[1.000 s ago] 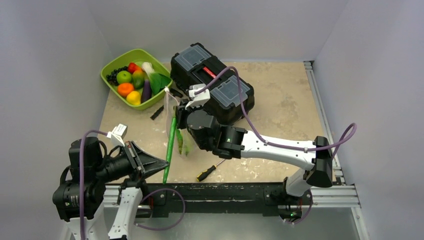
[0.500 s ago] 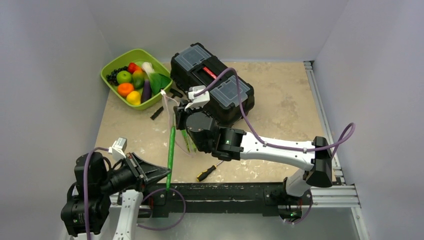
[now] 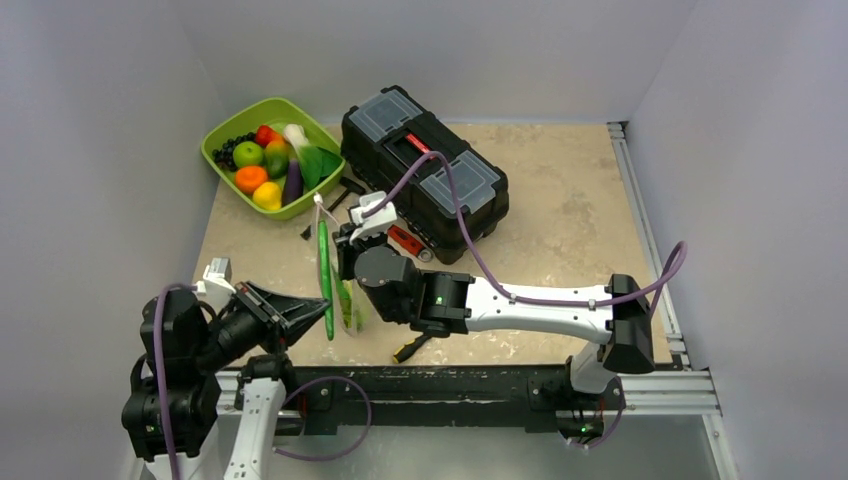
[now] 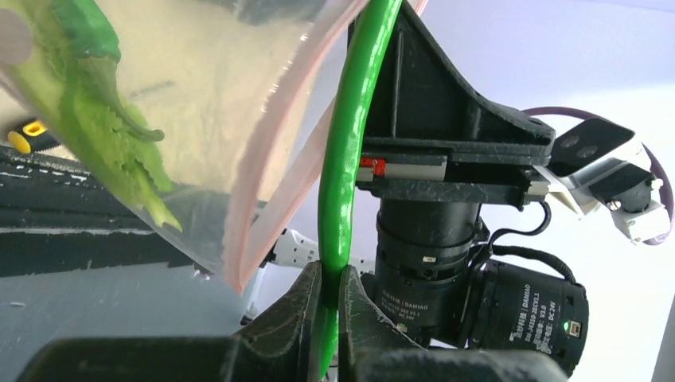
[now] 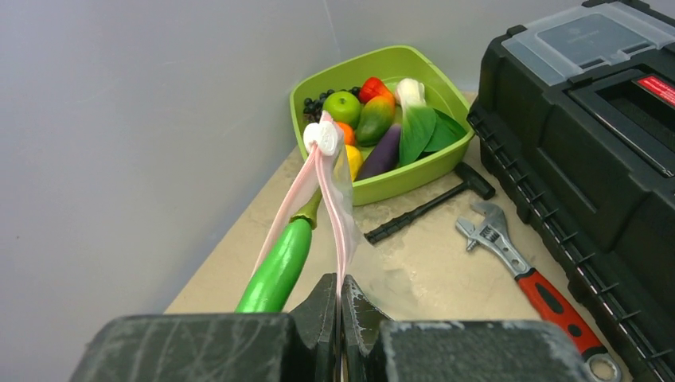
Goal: Place the food in the zip-top bag and seal the zipper
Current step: Place the fake vegetable in the zipper food storage bag.
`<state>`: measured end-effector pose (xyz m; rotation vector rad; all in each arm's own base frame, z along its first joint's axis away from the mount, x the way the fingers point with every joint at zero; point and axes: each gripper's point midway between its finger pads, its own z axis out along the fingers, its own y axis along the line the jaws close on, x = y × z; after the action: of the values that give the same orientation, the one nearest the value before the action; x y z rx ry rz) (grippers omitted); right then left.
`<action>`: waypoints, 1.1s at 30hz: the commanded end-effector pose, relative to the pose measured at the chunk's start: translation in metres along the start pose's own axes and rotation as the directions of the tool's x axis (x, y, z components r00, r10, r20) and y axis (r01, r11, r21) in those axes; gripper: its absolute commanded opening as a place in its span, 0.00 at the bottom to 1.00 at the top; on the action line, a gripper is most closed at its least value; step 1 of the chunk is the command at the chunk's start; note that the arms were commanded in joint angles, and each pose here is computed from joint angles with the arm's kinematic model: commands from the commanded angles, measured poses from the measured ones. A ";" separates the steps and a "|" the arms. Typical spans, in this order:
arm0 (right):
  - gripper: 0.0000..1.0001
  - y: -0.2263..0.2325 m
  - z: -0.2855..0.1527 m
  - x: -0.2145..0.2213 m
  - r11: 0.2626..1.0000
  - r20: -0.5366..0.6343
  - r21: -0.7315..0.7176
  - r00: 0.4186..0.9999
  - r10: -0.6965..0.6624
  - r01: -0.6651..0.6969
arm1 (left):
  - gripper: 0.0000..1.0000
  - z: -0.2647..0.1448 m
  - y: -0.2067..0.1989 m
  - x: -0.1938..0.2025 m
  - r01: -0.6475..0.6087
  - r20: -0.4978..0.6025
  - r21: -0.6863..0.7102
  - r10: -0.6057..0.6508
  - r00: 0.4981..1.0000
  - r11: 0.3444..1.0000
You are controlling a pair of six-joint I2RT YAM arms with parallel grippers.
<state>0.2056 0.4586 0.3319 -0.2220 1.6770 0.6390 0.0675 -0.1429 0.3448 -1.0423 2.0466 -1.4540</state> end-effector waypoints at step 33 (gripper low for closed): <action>0.00 0.021 -0.010 -0.034 0.999 0.091 -0.018 0.994 0.053 -0.051 | 0.70 0.006 -0.008 -0.035 0.462 0.160 0.045 -0.463 0.872 0.886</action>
<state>0.1925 0.4676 0.3273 -0.2596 1.6651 0.6242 0.0979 -0.1221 0.3161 -1.3401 1.9359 -1.3563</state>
